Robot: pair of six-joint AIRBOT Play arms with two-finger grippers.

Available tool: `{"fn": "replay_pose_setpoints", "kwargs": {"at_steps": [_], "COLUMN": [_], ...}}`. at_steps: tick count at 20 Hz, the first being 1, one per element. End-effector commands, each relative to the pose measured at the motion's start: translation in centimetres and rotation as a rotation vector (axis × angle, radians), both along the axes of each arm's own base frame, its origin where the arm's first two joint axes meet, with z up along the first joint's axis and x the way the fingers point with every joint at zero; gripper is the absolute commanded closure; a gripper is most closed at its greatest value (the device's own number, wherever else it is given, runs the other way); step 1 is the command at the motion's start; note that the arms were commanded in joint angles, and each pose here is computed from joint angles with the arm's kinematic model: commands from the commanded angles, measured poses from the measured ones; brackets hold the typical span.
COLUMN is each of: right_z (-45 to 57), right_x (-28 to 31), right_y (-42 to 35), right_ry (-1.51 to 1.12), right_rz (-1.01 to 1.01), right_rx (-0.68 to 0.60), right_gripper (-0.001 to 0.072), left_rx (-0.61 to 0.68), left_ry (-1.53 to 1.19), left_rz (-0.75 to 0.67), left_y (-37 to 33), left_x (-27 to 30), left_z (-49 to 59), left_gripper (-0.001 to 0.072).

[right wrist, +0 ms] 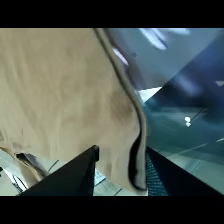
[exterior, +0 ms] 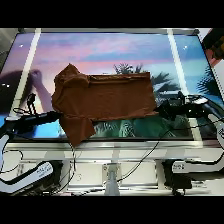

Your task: Fold the clothes and pants, and hang the long-sleeved shirts on hangers.

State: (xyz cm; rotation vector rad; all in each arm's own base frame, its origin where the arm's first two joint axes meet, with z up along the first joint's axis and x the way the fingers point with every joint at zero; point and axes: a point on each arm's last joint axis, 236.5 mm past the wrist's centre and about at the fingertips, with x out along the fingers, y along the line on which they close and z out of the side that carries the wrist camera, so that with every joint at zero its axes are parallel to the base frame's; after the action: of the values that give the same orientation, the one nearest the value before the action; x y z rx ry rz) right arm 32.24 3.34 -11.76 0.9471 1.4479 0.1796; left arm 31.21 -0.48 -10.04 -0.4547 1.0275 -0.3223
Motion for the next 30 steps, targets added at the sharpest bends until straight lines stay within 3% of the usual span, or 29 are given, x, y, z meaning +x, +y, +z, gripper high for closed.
{"fn": "replay_pose_setpoints", "kwargs": {"at_steps": [1, 3, 4, 5, 7, 11, 13, 15, 17, 23, 30], "right_z": [0.0, 0.0, 0.0, 0.2, 1.7, 9.1, 13.8, 18.1, 22.9, 39.3, 56.1], "right_x": [0.5, 0.6, 0.6, 0.6, 0.7, 3.2, 5.1, 6.5, 7.1, 4.4, -5.4], "right_y": [-0.1, -0.1, -0.1, 0.1, 1.3, 4.5, 4.7, 4.3, 3.9, 4.2, 4.6], "right_ry": [-0.01, -0.013, -0.013, -0.015, -0.101, -0.372, -0.517, -0.643, -0.772, -1.166, -1.589], "right_rz": [-0.02, -0.023, -0.023, -0.02, 0.073, 0.178, 0.191, 0.216, 0.252, 0.274, 0.061], "right_rx": [0.0, -0.003, -0.001, 0.01, 0.062, 0.258, 0.289, 0.236, 0.16, -0.135, -0.505], "right_gripper": [0.0458, 0.0476, 0.0551, 0.0687, 0.0691, 0.0693, 0.0693, 0.0693, 0.0693, 0.0693, 0.0693], "left_rx": [0.0, 0.0, 0.0, -0.001, -0.023, -0.177, -0.253, -0.292, -0.252, 0.067, 0.337], "left_ry": [-0.001, -0.001, -0.001, 0.0, 0.006, -0.002, -0.08, -0.191, -0.339, -0.899, -1.579], "left_rz": [0.0, 0.0, 0.0, 0.0, -0.019, -0.078, -0.113, -0.121, -0.122, -0.052, 0.438], "left_y": [0.0, 0.0, 0.0, 0.0, -0.6, -3.6, -4.8, -5.2, -4.9, -4.4, -1.3], "left_x": [0.0, 0.0, 0.0, 0.0, -0.3, -0.7, 0.4, 2.0, 3.4, 1.1, -13.2], "left_z": [0.0, 0.0, 0.0, 0.0, 0.2, 3.0, 6.9, 12.1, 18.1, 39.6, 58.2], "left_gripper": [0.0689, 0.0689, 0.0689, 0.0689, 0.0689, 0.069, 0.0691, 0.0692, 0.0692, 0.0692, 0.0692]}}
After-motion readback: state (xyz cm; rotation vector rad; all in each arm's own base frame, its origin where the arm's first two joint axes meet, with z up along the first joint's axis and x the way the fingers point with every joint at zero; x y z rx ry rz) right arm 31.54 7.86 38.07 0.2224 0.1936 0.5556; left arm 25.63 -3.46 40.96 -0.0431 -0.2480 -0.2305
